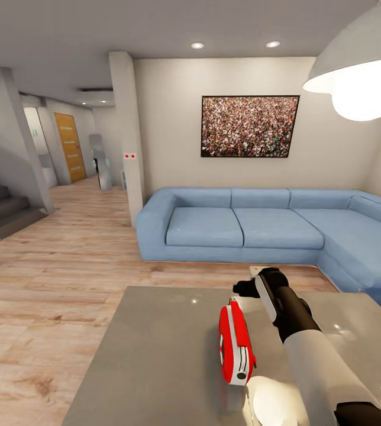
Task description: Turn on the radio receiver that's on the table in the living room.
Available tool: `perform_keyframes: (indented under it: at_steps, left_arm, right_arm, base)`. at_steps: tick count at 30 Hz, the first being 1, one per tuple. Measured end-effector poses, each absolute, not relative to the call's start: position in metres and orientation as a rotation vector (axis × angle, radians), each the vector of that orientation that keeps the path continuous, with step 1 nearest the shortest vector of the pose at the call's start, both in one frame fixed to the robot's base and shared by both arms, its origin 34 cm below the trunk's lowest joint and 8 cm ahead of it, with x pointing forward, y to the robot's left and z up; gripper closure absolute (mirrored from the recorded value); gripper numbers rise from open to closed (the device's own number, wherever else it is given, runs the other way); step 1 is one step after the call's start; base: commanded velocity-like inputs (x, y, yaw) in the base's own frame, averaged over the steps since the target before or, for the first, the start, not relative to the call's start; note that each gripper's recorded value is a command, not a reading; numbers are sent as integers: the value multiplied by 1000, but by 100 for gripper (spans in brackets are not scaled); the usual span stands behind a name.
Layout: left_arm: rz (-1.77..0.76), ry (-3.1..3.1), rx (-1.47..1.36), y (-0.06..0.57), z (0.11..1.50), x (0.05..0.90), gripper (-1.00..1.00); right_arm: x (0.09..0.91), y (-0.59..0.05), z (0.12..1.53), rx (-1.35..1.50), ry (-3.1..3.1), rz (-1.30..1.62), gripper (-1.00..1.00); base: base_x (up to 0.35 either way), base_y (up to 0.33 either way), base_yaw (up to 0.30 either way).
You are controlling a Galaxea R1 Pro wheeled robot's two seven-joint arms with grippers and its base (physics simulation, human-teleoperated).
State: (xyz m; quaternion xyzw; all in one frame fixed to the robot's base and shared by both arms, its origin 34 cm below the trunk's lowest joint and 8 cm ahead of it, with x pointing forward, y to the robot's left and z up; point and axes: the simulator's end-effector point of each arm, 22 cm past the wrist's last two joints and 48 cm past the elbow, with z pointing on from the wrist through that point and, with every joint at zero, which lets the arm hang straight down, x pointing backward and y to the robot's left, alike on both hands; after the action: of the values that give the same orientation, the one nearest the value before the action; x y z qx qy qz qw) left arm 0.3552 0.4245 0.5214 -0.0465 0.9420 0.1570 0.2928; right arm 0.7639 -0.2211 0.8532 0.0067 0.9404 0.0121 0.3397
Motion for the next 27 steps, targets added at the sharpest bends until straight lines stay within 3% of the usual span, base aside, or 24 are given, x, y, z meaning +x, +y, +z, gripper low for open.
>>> perform_keyframes:
  at_steps: [27]
  left_arm:
    - [395, 2511, -133, 417, 520, 356, -100]
  right_arm:
    - [740, -239, 795, 26, 2584, 4, -100]
  base:
    - [0, 0, 0]
